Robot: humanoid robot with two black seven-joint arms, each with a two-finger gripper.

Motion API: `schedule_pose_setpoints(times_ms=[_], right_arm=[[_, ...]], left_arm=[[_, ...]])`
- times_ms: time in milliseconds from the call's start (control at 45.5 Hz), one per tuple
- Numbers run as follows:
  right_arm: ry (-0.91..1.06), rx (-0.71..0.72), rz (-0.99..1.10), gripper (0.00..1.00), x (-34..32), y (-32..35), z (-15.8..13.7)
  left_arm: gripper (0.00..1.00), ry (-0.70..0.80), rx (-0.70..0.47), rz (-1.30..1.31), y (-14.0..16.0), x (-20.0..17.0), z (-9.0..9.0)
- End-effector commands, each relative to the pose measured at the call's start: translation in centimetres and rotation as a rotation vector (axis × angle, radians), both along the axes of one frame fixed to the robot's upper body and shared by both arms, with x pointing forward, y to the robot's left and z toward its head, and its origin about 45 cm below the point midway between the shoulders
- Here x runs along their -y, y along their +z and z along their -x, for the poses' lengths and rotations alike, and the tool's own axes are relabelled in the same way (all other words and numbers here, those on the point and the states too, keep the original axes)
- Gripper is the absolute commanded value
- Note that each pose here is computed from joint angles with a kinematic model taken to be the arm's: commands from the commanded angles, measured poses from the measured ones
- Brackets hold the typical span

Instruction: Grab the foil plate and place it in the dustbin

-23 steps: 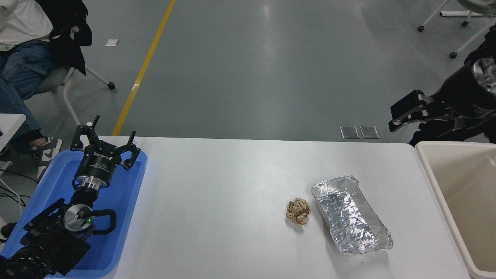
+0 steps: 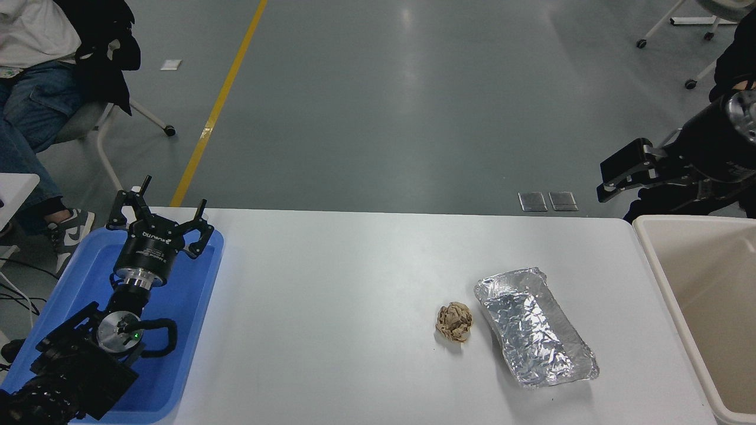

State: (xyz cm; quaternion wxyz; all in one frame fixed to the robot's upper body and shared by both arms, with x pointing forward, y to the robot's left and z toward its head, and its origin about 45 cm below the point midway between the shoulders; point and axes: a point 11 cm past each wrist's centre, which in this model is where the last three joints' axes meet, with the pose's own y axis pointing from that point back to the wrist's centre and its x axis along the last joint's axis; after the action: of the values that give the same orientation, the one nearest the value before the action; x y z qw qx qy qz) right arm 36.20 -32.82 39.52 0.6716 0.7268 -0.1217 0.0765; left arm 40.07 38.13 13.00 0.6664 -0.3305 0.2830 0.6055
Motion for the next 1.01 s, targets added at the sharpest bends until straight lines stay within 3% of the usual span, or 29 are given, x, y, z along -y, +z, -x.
schedule_pose_setpoints(times_ms=[0, 703, 989], right_arm=[[-0.003, -0.012, 0.009, 1.00, 0.3, -0.6, 0.0], [-0.033, -0.029, 0.030, 1.00, 1.7, -1.9, -0.4], [-0.160, -0.011, 0.005, 1.00, 4.4, -2.2, -1.5]], left_arm=[[1.00, 0.000, 0.000, 0.000, 0.0, 0.0, 0.0], [1.00, 0.000, 0.000, 0.000, 0.0, 0.0, 0.0], [1.00, 0.000, 0.002, 0.001, 0.0, 0.0, 0.0]])
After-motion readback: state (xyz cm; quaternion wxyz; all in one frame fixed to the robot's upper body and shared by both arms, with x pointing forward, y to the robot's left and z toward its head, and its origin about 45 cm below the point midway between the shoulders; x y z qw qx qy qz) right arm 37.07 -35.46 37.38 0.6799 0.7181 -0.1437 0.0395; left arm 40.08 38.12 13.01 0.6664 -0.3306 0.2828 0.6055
